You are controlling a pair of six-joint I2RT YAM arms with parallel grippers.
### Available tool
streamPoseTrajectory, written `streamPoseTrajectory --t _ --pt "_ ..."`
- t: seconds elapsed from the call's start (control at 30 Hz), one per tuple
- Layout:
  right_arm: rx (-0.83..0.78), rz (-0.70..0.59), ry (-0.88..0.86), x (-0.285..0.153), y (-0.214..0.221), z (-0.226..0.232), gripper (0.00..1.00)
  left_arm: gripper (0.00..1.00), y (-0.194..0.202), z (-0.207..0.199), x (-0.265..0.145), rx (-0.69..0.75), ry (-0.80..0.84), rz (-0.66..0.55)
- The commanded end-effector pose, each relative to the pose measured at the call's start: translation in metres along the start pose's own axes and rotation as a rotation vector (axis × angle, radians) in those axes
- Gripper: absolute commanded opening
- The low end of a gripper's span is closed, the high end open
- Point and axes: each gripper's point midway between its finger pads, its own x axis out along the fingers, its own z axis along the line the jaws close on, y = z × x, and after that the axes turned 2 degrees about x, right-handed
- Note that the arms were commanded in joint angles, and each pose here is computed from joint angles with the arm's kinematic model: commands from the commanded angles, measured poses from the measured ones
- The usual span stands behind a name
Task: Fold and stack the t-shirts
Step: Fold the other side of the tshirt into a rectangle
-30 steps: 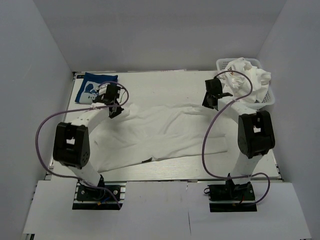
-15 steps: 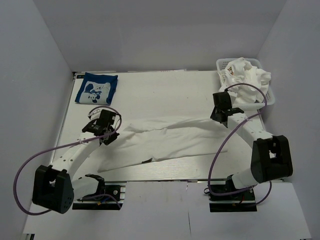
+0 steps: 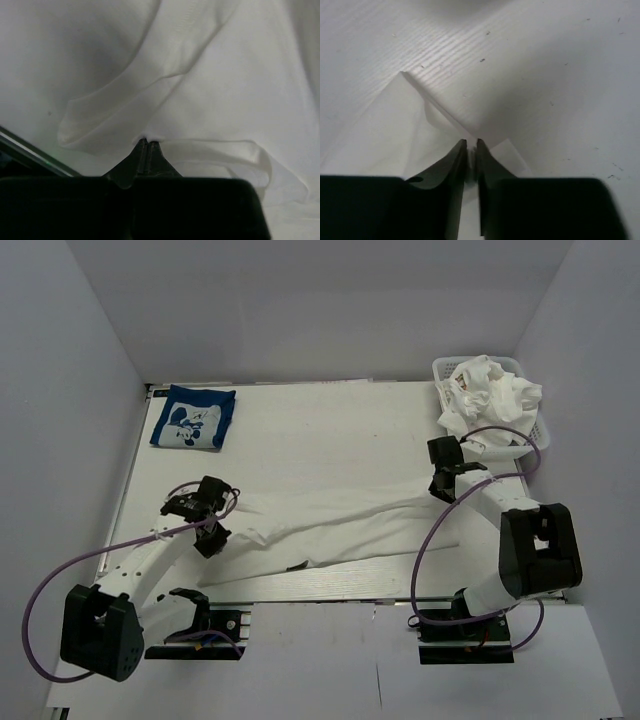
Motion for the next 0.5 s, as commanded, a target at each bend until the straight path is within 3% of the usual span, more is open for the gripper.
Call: streamPoseTrajectory --t 0.0,0.03,0.07,0.13,0.2,0.23,0.27,0.47 --pt "0.038 0.006 0.105 0.005 0.001 -0.019 0.24 0.02 0.004 0.02 -0.006 -0.075 -0.129 0.019" --pt "0.034 0.013 0.107 0.005 0.001 -0.018 0.37 0.15 0.004 0.02 -0.006 -0.075 -0.129 0.019" --pt "0.034 0.012 0.112 0.005 0.0 -0.018 0.51 0.56 0.001 0.019 -0.013 -0.086 -0.133 0.02" --pt "0.03 -0.005 0.096 0.002 -0.006 -0.015 0.57 0.78 -0.006 0.016 -0.02 -0.09 -0.125 0.006" --pt "0.04 -0.027 0.061 -0.006 -0.014 -0.011 0.75 0.93 -0.015 0.014 -0.027 -0.103 -0.101 -0.031" --pt "0.016 -0.016 0.003 -0.008 -0.013 0.0 0.88 0.97 -0.021 0.008 -0.034 -0.112 -0.058 -0.054" --pt "0.022 -0.031 -0.03 -0.014 -0.018 0.003 0.9 1.0 -0.027 0.0 -0.035 -0.117 -0.013 -0.078" --pt "-0.039 -0.037 -0.372 -0.036 -0.012 0.063 0.9 1.0 -0.041 -0.069 -0.035 -0.017 0.285 -0.106"
